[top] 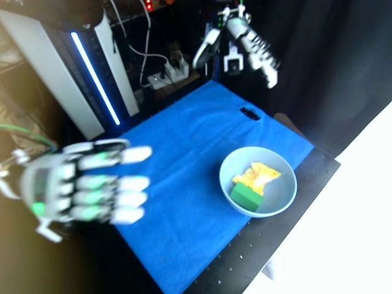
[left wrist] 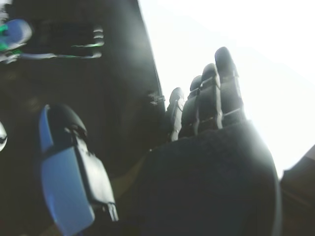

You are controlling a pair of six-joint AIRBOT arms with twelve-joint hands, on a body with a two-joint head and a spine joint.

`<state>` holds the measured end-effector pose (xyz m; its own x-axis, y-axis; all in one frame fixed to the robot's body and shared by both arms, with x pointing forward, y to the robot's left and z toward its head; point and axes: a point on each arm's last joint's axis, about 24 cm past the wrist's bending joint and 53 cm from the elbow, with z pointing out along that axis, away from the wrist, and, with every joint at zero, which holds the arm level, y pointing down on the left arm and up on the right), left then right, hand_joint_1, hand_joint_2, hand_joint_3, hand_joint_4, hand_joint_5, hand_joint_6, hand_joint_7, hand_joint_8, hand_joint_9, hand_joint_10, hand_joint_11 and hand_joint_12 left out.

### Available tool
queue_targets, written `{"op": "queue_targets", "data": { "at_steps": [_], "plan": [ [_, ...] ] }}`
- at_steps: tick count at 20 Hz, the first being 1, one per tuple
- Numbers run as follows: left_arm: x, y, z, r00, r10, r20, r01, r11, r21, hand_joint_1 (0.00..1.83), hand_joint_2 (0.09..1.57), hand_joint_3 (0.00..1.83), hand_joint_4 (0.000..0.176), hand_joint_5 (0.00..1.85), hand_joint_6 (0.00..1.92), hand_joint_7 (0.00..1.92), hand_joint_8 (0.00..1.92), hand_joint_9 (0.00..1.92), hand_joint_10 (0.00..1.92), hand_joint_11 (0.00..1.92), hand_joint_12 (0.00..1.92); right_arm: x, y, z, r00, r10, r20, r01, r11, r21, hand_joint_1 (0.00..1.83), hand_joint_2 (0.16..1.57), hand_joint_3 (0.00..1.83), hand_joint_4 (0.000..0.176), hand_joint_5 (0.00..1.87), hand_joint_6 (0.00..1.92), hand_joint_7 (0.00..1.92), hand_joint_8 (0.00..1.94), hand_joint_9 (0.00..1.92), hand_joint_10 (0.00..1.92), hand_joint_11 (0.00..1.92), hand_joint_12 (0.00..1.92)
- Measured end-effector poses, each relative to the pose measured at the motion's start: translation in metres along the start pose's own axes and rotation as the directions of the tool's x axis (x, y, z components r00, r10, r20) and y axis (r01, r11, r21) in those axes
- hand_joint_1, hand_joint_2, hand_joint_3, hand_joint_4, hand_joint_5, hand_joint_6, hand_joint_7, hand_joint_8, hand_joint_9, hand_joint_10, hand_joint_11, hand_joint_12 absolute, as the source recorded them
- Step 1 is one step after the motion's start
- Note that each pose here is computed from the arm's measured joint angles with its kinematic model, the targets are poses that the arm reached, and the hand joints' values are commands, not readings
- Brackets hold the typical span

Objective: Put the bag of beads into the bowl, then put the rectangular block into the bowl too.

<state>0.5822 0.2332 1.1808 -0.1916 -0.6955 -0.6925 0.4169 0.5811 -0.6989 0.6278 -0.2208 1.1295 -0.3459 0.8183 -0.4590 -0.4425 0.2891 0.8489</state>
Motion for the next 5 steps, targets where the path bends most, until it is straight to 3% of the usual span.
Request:
{"op": "queue_targets", "data": {
  "at_steps": [1, 2, 5],
  "plan": [
    [0.0007, -0.0011, -0.0030, 1.0000, 0.000, -0.001, 0.000, 1.0000, 0.004, 0.64, 0.89, 0.00, 0.162, 0.00, 0.00, 0.00, 0.00, 0.00, 0.00, 0.00, 0.00, 0.0002, -0.0042, -0.0062, 1.000, -0.002, -0.005, 0.002, 1.000, 0.021, 0.72, 0.91, 0.00, 0.176, 0.01, 0.00, 0.00, 0.00, 0.00, 0.00, 0.00, 0.00],
    [0.0020, -0.0017, -0.0058, 1.0000, 0.000, -0.003, 0.000, 1.0000, 0.005, 0.59, 0.88, 0.00, 0.173, 0.00, 0.00, 0.00, 0.00, 0.00, 0.00, 0.00, 0.00, 0.0005, -0.0071, -0.0120, 1.000, 0.001, -0.007, 0.000, 0.999, 0.040, 0.74, 0.91, 0.00, 0.176, 0.00, 0.00, 0.00, 0.00, 0.00, 0.00, 0.00, 0.00],
    [0.0003, -0.0004, -0.0103, 1.0000, -0.004, 0.009, 0.004, 1.0000, -0.004, 0.49, 0.85, 0.00, 0.176, 0.00, 0.00, 0.00, 0.00, 0.00, 0.00, 0.00, 0.00, -0.0070, -0.0059, -0.0145, 1.000, -0.003, 0.014, 0.003, 0.999, 0.042, 0.72, 0.86, 0.00, 0.176, 0.01, 0.00, 0.01, 0.00, 0.00, 0.00, 0.00, 0.00]
  ]
}}
